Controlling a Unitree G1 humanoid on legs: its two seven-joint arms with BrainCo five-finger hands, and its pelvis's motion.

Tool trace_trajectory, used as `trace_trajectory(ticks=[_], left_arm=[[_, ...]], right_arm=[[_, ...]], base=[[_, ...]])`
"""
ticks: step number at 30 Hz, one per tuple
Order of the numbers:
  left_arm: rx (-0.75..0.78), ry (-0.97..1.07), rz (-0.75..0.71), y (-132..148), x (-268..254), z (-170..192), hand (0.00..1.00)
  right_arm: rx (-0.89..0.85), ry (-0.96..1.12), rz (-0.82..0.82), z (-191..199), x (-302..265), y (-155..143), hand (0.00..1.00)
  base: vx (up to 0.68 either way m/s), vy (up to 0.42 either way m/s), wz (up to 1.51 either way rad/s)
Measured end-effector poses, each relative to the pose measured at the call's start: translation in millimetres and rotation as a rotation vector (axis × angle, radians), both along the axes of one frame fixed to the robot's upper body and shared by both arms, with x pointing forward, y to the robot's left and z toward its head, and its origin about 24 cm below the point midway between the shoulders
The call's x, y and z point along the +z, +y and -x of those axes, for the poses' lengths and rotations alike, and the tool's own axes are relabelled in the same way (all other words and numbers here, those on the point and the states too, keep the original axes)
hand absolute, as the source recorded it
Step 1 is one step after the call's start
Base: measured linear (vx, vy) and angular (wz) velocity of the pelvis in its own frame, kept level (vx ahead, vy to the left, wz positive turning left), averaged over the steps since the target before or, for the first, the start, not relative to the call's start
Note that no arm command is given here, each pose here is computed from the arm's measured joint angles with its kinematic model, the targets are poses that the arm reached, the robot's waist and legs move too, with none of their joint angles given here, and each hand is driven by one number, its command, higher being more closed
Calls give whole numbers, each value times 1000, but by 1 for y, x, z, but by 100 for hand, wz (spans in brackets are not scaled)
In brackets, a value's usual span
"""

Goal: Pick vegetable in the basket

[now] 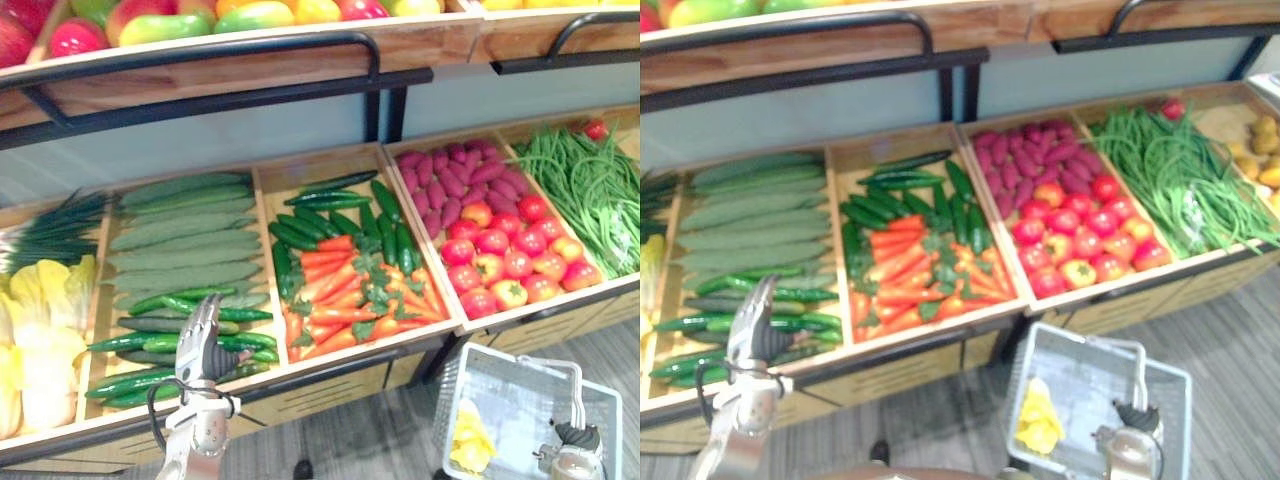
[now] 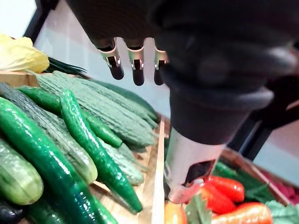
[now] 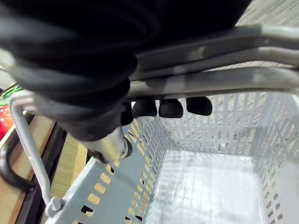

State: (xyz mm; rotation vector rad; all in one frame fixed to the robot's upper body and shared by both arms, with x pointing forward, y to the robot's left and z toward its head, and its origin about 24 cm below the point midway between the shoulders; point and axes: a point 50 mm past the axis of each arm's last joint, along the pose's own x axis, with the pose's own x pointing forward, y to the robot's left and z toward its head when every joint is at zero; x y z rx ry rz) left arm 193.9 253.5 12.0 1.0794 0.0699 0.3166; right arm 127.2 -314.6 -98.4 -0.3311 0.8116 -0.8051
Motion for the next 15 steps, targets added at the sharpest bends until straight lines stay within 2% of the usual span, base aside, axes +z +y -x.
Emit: trace_trajectory(ticks=[6,15], left_arm=[[-29,104,-67,8,-15,-5,0],[-113,134,-130,0,-18,-17,0]], right_arm=[[5,-8,21,-1,4,-6,100],[30,8,104,-2,16,-25,100]], base=[[67,20,-23],[32,8,-9]])
